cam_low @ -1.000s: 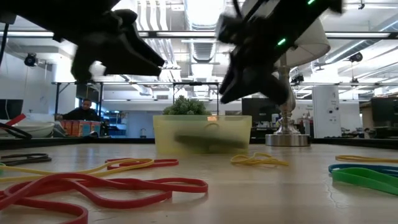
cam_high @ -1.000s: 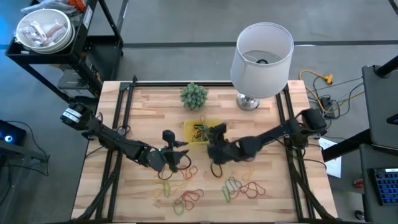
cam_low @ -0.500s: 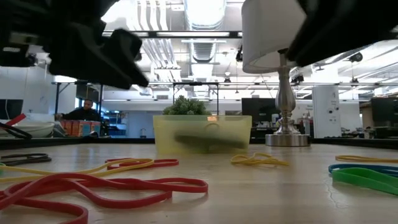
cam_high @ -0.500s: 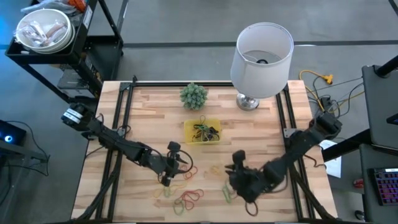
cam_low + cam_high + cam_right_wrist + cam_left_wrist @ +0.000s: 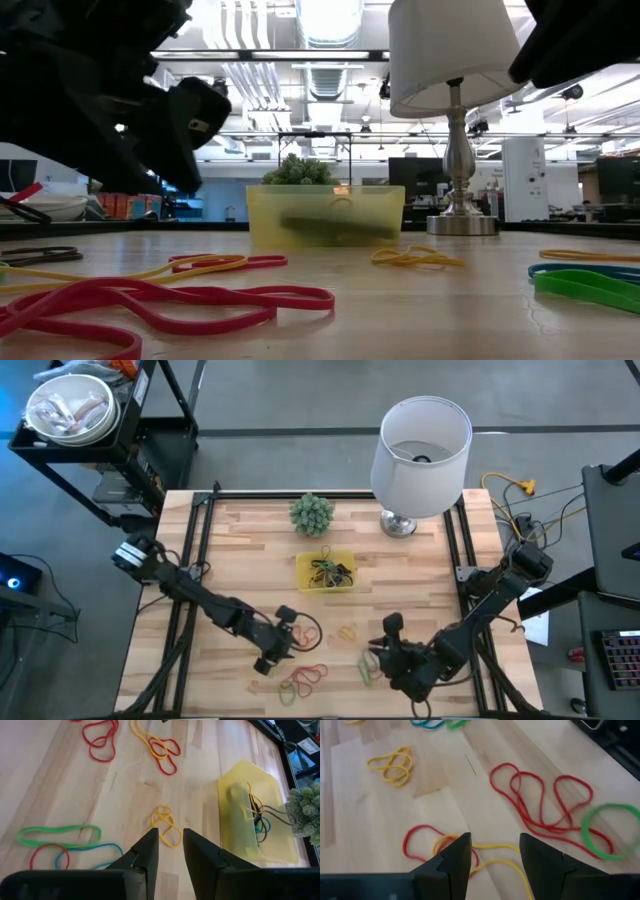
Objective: Pick and place rubber bands into bin
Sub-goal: Put the yellow rubber band into the yellow bin
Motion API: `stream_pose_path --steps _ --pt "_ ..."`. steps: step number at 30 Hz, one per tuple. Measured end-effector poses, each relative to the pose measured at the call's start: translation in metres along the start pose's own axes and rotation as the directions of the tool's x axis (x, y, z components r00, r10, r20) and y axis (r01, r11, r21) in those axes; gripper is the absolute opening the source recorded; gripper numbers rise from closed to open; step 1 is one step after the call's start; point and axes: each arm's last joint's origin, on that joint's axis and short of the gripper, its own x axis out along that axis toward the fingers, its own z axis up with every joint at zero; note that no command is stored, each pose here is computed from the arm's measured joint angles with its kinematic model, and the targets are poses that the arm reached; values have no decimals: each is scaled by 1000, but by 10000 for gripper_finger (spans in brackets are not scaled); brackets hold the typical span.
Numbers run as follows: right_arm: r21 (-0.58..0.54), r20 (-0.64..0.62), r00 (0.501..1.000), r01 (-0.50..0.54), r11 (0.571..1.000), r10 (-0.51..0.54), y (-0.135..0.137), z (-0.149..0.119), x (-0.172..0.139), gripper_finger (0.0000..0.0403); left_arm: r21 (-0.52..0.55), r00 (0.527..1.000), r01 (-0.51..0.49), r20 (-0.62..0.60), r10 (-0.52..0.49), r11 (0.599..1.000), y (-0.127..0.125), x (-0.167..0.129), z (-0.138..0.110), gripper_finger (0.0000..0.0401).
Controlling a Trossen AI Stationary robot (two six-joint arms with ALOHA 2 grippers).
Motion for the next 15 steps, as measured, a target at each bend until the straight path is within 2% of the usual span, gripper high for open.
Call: stream_pose_path --steps 3,9,15 --pt "10 -1 1000 1 1000 -1 0 0 0 83 4 1000 -3 -27 3 1000 -1 6 4 152" --pt "15 -1 1000 0 1000 0 0 0 0 75 9 985 -5 -170 7 1000 -1 16 0 152" --pt "20 -6 1000 1 1000 -1 1 -1 0 74 -113 980 -10 -197 -12 994 -4 20 2 152"
